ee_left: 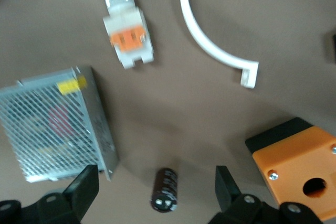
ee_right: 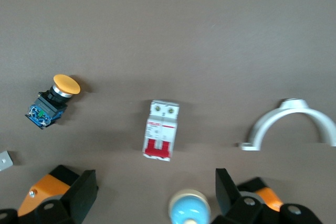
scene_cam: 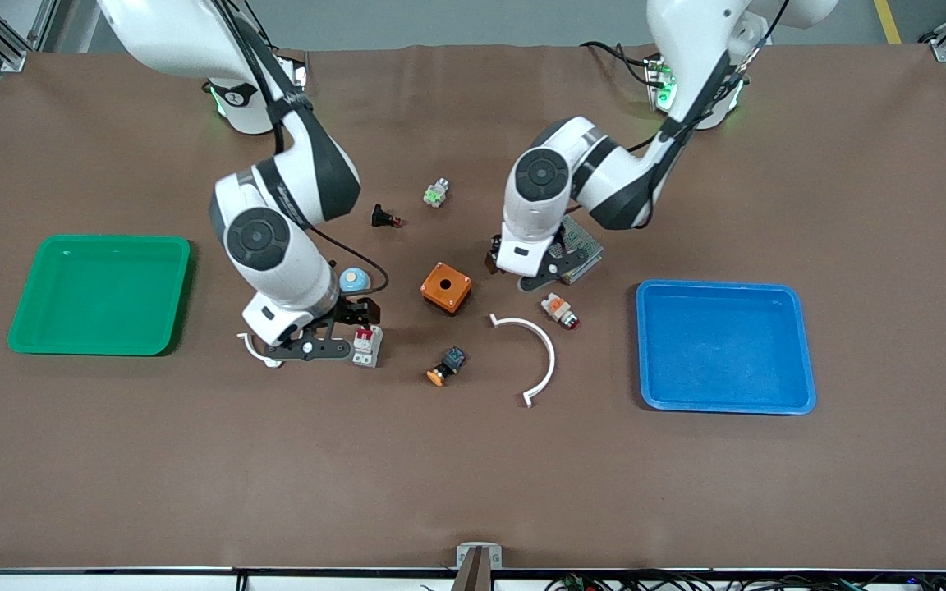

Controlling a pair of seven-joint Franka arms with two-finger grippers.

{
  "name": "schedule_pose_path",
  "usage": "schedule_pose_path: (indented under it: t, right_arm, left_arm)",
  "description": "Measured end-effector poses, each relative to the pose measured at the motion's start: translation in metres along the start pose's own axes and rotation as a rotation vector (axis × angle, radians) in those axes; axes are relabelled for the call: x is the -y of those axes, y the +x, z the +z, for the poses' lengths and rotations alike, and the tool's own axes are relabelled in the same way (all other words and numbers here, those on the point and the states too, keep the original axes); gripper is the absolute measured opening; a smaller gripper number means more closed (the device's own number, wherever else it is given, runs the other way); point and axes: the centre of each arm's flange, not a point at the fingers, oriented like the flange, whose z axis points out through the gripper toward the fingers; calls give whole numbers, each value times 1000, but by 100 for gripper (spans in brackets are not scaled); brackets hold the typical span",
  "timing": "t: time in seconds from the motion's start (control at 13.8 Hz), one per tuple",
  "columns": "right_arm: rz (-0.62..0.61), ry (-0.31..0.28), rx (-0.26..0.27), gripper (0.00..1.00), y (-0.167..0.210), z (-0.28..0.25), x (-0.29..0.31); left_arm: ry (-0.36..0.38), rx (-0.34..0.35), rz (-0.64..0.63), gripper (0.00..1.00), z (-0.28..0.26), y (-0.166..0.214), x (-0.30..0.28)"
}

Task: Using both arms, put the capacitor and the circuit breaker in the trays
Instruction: 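Close the right gripper on the breaker while the left gripper grasps the capacitor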

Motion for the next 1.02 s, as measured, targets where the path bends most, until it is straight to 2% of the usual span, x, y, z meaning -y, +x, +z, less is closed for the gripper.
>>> schedule_pose_path:
  t: [0.15,0.51,0.73,1.02]
  right_arm:
    - [28,23,19,100,2,27,0]
    - [52,11,67,100,2,72,-6]
    - [78,37,65,100,-1,90,-8]
    - [91,44,47,96,1,108,-11]
  left_arm:
    - [14,8,-57,95,25,-21,-6]
    - [-6,10,-105,86,62,-59,-9]
    - [18,12,-104,78,74,-64,-1]
    - [20,11,-103,74,76,-65,1]
